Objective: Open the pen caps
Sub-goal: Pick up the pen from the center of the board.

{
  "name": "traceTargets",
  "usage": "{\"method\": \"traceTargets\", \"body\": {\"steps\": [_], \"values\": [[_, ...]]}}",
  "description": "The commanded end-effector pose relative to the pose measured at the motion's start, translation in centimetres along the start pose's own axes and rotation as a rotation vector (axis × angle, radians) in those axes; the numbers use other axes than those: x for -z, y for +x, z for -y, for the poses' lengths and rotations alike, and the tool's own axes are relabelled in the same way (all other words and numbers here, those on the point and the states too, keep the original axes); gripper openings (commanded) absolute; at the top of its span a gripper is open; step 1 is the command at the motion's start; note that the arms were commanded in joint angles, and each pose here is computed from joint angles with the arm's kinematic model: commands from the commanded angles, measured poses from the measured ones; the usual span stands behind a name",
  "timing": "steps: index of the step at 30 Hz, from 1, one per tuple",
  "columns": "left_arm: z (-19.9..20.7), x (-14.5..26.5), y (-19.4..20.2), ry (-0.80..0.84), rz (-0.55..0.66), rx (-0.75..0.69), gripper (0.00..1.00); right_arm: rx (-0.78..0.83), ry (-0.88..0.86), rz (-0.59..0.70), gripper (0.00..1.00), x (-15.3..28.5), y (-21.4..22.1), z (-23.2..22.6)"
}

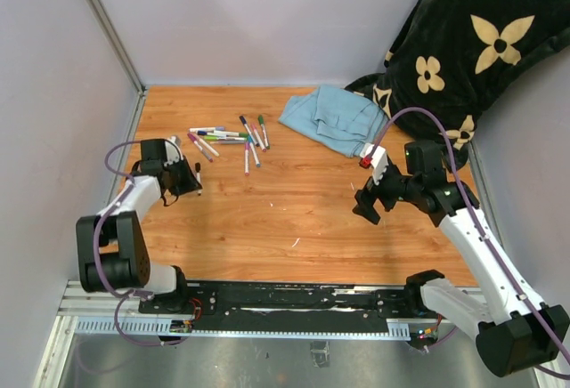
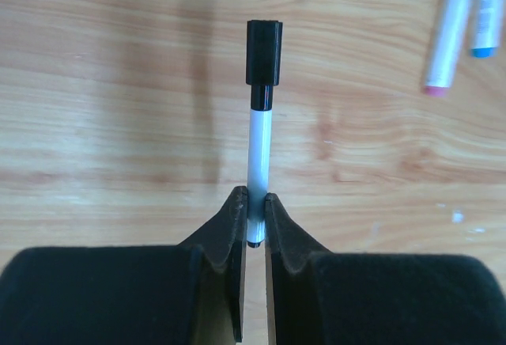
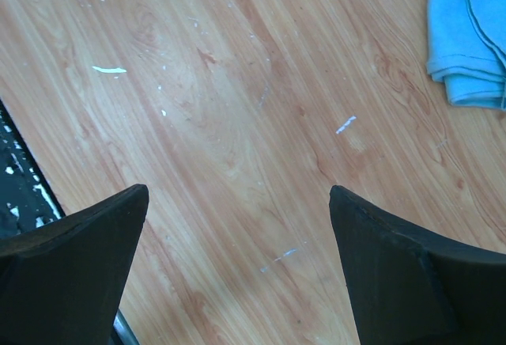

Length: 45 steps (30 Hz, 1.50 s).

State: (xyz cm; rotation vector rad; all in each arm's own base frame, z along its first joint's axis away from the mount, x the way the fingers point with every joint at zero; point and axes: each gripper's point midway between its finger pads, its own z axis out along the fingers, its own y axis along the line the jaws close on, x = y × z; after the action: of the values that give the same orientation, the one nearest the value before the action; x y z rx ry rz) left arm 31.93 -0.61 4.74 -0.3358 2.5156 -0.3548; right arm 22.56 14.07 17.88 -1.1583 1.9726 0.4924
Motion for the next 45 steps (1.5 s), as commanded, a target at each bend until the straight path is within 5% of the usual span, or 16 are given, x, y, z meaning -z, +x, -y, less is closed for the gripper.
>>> {"method": "traceTargets", "body": {"steps": [1,11,19,30,45], "values": [[4.8,2.4,-1.3,0.211,0.125,0.074,0.00,0.003,-0.096,0.088,0.98,0.8,-2.2,-2.3],[16.5,7.6,3.8,0.641,0.326,0.052,0.00,-0.054,-0.229,0.201,0.98,0.0,-3.7,-4.5],[21.2,11.7,7.1,0.817,0.483,0.088,0.00,-0.024,-0.404,0.350,0.98,-0.5,-4.8,-7.2],[26.5,13.9,10.4,0.965,0.523,0.090,0.00,-0.131,-0.512,0.397,0.98,-0.5,-6.0,-8.1],[30.8,13.7,12.6,0.994,0.548,0.056,0.00,-0.412,-0.430,0.393,0.98,-1.7,-6.3,-4.6]]}}
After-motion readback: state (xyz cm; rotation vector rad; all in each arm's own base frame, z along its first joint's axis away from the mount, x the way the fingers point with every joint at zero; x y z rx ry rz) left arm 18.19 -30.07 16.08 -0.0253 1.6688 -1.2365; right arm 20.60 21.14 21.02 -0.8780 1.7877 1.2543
